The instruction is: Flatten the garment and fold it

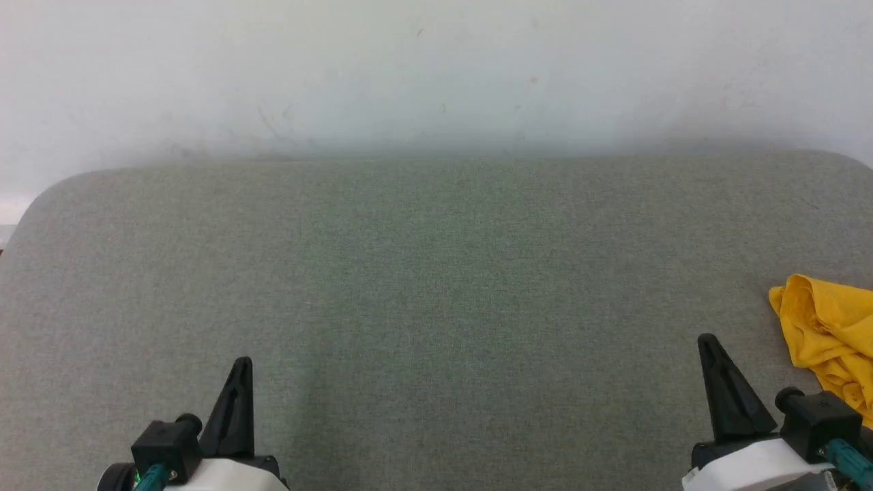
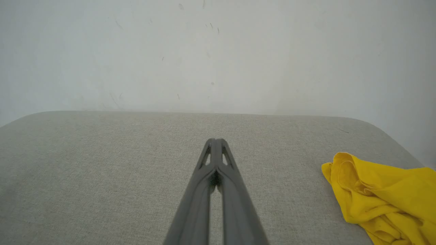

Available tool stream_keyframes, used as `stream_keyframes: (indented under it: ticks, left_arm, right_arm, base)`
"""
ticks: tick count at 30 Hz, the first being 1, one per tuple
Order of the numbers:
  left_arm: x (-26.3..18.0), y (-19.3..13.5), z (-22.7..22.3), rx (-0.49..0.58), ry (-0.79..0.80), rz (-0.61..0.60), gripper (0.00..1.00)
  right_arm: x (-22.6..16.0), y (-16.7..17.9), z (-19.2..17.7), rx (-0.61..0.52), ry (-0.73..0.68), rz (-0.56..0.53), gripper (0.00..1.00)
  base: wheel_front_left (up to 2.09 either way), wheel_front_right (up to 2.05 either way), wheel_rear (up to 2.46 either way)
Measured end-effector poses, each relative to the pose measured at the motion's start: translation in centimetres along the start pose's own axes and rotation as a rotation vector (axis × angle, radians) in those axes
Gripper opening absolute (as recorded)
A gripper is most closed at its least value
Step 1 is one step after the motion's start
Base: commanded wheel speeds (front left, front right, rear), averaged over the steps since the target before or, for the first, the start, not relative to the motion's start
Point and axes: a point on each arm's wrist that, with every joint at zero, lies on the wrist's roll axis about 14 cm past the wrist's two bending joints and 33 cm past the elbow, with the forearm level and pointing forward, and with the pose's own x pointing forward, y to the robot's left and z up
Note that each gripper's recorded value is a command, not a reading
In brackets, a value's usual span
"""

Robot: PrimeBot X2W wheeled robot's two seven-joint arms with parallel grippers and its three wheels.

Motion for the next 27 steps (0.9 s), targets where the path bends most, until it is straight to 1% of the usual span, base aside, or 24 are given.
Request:
stream_keyframes:
  ticks: [27]
  left_arm:
    - [0.64, -0.86, 0.37, 0.034, 0.018, -0.015, 0.00]
  right_arm:
    - [0.26, -0.11, 0.16, -0.024, 0.012, -0.002, 0.00]
  base:
    - [0.00, 0.00, 0.00]
